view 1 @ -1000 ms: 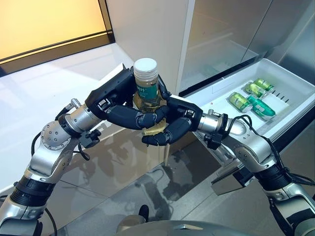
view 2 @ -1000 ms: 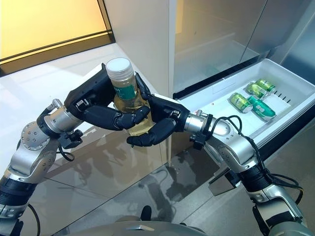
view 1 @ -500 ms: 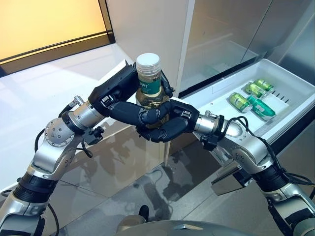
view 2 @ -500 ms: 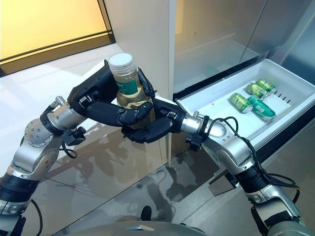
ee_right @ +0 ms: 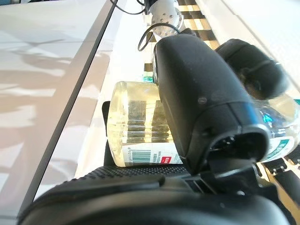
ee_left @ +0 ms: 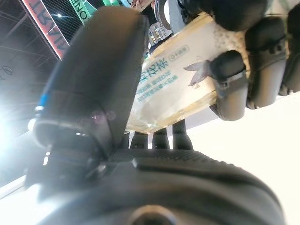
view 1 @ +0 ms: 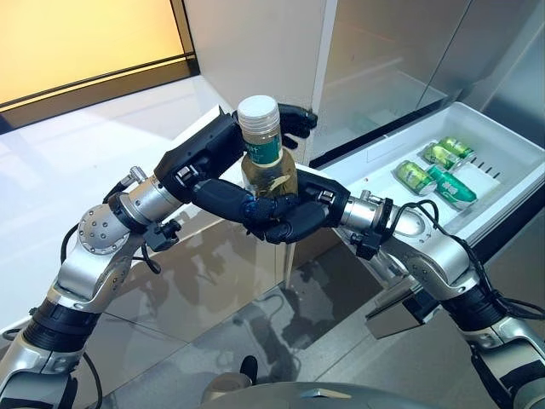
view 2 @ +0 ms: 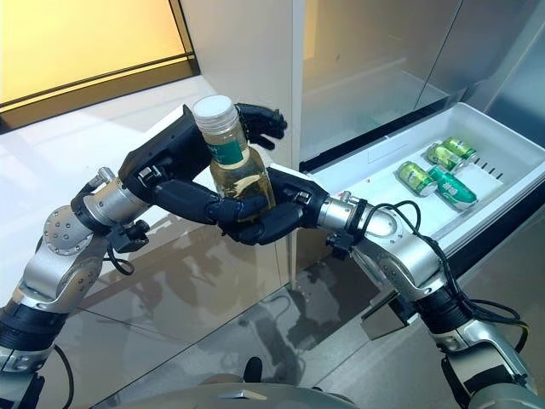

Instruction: Put drinks into fridge and close the fridge

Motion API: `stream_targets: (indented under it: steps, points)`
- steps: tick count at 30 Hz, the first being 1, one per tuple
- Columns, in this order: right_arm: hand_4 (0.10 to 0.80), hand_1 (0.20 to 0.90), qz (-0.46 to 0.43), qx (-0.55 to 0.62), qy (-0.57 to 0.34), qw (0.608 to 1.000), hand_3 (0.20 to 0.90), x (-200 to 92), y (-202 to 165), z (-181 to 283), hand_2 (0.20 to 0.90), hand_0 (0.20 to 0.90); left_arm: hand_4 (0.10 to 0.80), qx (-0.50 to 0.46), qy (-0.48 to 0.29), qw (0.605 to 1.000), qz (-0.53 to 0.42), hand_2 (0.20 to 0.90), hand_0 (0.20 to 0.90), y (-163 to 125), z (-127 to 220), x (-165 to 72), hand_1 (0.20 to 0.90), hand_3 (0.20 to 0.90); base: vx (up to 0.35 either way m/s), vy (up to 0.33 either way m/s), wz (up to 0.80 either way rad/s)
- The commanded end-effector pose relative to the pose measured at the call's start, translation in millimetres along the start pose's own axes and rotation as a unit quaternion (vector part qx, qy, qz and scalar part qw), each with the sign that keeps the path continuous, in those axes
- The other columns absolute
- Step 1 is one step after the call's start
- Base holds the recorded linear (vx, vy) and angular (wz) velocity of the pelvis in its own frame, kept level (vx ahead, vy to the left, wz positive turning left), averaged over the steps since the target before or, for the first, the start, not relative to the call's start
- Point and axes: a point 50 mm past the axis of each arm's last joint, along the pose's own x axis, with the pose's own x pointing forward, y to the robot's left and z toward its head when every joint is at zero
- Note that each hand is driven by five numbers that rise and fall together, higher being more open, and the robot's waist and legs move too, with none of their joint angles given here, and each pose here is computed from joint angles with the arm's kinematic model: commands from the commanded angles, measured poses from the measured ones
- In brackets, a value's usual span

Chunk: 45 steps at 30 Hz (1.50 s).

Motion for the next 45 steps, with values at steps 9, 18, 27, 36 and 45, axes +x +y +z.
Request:
stream_targets:
  steps: [9,18,27,36,45]
  points:
    - [0.1,0.3,-0.013,-0.096,-0.212,0.972,0.2,-11.6,-10.7,89.0,0.3,0.3,0.8,0.101,-0.1,0.985,0.094,0.9,0.9,37.0,49.9,-8.8,0.9,0.9,0.0,0.0,0.0]
    - [0.1,0.3,-0.057,-0.143,-0.252,0.955,0.2,-37.4,-14.9,106.3,0.3,0.3,0.8,0.085,-0.065,0.983,0.151,0.9,0.9,45.1,41.2,-31.8,0.9,0.9,-0.007,0.0,0.0]
    - [0.1,0.3,-0.11,-0.169,-0.287,0.936,0.2,-58.3,-12.0,108.7,0.3,0.3,0.8,-0.229,-0.197,0.951,0.063,0.9,0.9,6.4,18.1,-35.4,0.9,0.9,-0.011,0.002,0.0]
    - [0.1,0.3,-0.159,-0.193,-0.318,0.915,0.2,-74.2,-13.0,120.2,0.3,0.3,0.8,-0.472,-0.262,0.842,0.017,0.9,0.9,-37.4,-15.8,-24.0,0.9,0.9,-0.014,0.005,-0.08]
    - [0.1,0.3,-0.242,-0.188,-0.31,0.9,0.2,-88.2,-29.2,118.6,0.3,0.3,0.8,-0.756,-0.324,0.557,-0.119,0.9,0.9,-107.7,-29.8,-9.0,0.9,0.9,-0.009,-0.001,-0.01]
